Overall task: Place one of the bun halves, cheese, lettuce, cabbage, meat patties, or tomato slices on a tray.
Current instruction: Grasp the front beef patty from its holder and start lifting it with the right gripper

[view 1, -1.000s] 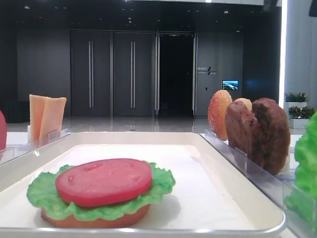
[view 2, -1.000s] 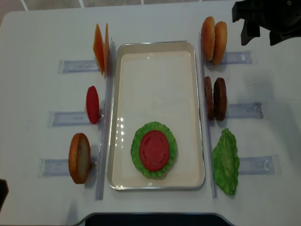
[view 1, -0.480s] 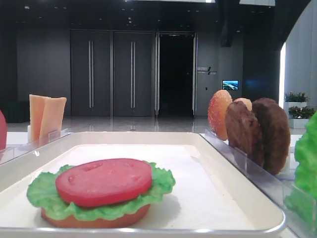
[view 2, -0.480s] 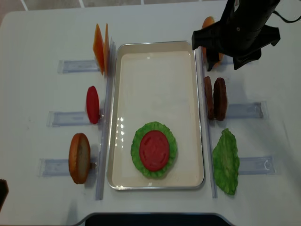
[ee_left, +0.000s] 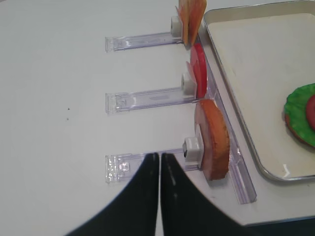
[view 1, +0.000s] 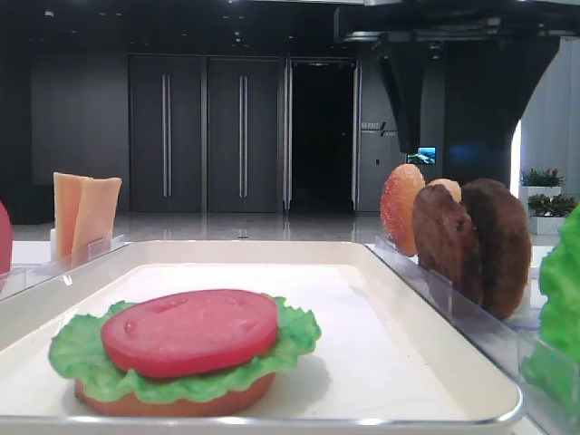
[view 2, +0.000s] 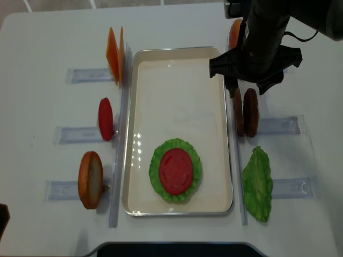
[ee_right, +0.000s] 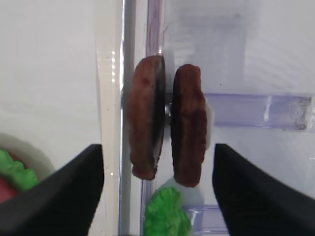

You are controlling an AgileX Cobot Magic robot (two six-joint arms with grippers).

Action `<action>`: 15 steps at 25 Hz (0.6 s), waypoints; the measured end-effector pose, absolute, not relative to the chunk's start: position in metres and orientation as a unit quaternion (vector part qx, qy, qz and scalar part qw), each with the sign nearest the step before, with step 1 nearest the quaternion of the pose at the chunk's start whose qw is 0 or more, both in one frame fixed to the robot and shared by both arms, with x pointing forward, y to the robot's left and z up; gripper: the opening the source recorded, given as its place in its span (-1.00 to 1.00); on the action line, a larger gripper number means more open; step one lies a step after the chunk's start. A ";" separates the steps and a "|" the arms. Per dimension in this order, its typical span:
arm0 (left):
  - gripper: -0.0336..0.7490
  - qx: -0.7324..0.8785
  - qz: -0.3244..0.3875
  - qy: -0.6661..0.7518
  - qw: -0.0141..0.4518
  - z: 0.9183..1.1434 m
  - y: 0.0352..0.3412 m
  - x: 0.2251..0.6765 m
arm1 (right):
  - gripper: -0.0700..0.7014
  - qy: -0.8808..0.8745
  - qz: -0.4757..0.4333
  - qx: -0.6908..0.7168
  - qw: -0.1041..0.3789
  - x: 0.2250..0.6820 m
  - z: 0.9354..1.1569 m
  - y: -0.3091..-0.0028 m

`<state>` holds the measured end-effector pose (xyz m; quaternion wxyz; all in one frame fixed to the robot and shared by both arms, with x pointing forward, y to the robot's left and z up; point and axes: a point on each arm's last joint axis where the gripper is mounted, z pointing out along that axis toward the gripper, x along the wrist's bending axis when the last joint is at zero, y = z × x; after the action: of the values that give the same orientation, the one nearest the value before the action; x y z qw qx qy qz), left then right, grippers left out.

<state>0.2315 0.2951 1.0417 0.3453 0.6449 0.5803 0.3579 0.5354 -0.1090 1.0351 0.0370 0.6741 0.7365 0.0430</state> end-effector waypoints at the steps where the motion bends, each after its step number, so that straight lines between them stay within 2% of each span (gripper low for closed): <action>1: -0.91 0.645 0.358 0.580 0.345 1.042 0.295 0.232 | 0.42 0.736 0.040 0.675 0.037 0.536 1.033 -0.109; 7: -0.91 0.645 0.358 0.580 0.345 1.042 0.295 0.232 | 0.42 0.733 0.031 0.679 0.029 0.539 1.023 -0.105; 15: -0.91 0.645 0.358 0.580 0.345 1.042 0.295 0.232 | 0.42 0.724 0.052 0.688 0.012 0.541 1.027 -0.100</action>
<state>0.2315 0.2951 1.0417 0.3453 0.6449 0.5803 0.3579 0.5413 -0.0996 1.0266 0.0121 0.6880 0.7237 0.0518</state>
